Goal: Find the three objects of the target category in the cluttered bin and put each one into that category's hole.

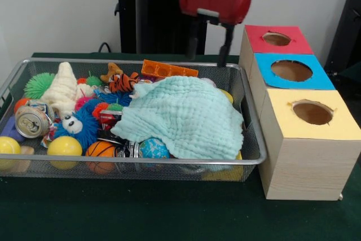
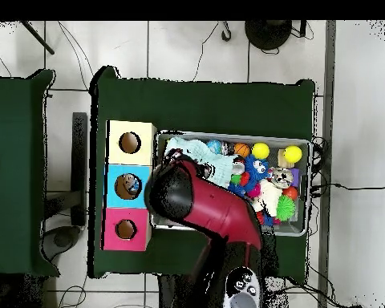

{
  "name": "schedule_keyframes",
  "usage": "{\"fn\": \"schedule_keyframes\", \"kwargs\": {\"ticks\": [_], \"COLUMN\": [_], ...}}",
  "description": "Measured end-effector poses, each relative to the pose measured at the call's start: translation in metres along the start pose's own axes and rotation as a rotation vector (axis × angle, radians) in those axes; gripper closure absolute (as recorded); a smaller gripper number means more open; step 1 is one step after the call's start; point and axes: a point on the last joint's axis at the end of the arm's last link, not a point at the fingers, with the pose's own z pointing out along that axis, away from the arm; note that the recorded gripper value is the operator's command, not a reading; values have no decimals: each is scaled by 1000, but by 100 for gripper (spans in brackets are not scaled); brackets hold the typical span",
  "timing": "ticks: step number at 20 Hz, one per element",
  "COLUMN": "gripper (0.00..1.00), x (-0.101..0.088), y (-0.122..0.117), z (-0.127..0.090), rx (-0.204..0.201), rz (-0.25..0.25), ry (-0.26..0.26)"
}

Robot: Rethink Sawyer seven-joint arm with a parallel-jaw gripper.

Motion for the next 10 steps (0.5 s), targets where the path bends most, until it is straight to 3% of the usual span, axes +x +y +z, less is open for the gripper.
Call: {"fn": "schedule_keyframes", "kwargs": {"ticks": [5, 10], "gripper": [0, 0], "x": [-19, -22], "y": [-26, -29], "z": [13, 23], "rx": [8, 2], "rz": [-2, -27], "ry": [-3, 2]}}
